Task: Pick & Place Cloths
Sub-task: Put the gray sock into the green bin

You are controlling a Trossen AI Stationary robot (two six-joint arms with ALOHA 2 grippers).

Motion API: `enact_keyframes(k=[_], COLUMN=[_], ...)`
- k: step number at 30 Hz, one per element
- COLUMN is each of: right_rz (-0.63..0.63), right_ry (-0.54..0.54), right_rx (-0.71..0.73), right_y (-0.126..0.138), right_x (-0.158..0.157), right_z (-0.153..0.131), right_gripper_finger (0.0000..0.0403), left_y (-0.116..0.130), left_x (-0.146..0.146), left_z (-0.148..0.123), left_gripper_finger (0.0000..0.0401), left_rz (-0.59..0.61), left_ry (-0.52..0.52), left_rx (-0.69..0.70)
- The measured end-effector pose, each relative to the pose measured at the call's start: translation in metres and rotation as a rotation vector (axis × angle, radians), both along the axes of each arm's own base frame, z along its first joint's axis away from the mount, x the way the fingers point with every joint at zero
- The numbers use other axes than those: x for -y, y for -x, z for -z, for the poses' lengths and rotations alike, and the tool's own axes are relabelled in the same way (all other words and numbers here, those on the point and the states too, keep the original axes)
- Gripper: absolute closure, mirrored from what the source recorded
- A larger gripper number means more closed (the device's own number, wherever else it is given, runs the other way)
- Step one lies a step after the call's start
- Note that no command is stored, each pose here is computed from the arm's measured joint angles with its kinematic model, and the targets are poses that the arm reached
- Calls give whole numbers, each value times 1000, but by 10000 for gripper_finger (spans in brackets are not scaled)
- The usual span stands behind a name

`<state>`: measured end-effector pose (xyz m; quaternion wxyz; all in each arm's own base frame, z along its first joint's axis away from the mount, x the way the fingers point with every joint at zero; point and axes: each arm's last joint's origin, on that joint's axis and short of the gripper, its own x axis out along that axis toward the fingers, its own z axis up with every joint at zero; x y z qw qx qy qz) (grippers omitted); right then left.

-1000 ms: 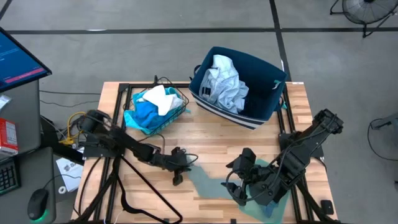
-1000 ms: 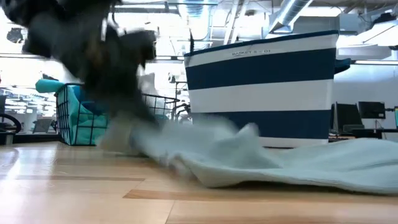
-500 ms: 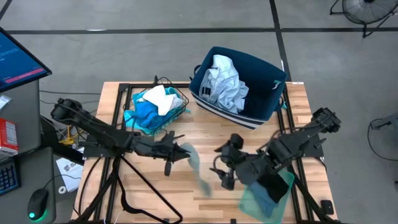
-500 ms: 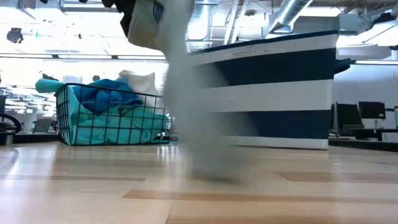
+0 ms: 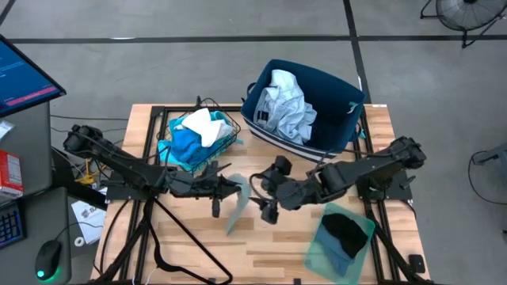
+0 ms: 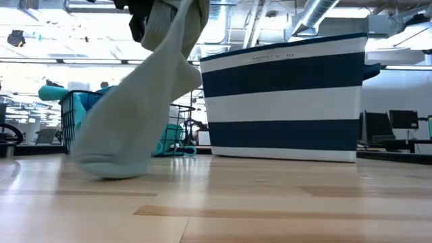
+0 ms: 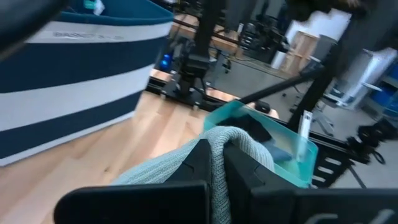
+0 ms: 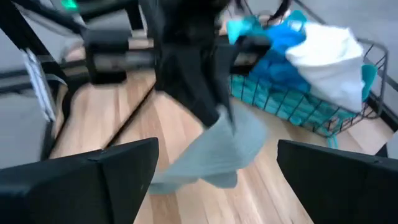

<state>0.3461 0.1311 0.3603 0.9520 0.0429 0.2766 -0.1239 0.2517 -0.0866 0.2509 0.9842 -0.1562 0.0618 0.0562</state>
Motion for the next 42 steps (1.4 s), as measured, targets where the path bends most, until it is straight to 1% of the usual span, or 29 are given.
enact_keyframes(k=[4, 8, 12, 15, 17, 19, 21, 23, 25, 26, 27, 29, 32, 33, 35, 39, 42], right_rz=[6, 30, 52, 55, 46, 43, 38, 33, 12, -1, -8, -4, 3, 3, 8, 8, 23], right_ry=[18, 38, 53, 60, 77, 80, 84, 88, 70, 58, 49, 42, 30, 27, 10, -15, -68], right_rx=[-60, -86, -123, -114, -113, -115, -117, -127, -147, -158, -163, -161, -172, -188, -197, -242, -271], right_y=[-17, -31, -43, -49, -49, -49, -49, -47, -47, -47, -47, -47, -44, -39, -25, 20, 58], right_x=[-2, -1, 3, 6, 6, 6, 6, 7, 8, 10, 10, 10, 9, 8, 6, 3, -1], right_z=[24, 42, 59, 63, 62, 62, 62, 62, 62, 63, 63, 63, 54, 47, 24, -24, -48], right_gripper_finger=[81, 81, 81, 85, 101, 133, 185, 256, 342, 370, 380, 381, 393, 394, 394, 398, 398], left_y=[-1, -1, -1, -1, -1, -1, -1, -1, -1, -1, -1, -1, -1, -1, 0, 3, 7], left_x=[-2, -2, -1, 0, 0, 0, 0, 0, 0, 0, 0, 0, 0, 0, -1, -1, -2], left_z=[0, 0, -1, -1, -1, -1, -1, -1, -2, -2, -1, -2, -2, -3, -5, -10, -16], left_gripper_finger=[401, 401, 401, 401, 400, 400, 400, 400, 400, 400, 399, 395, 382, 375, 357, 311, 280], left_rz=[-24, -27, 9, 25, 29, 29, 29, 29, 29, 29, 29, 29, 37, 39, 40, 74, 79], left_ry=[1, 17, 26, 29, 30, 30, 30, 30, 30, 30, 29, 29, -20, -26, -25, -14, 4], left_rx=[3, 6, 10, 9, 10, 10, 10, 10, 11, 11, 11, 14, 14, 17, 25, 43, 68])
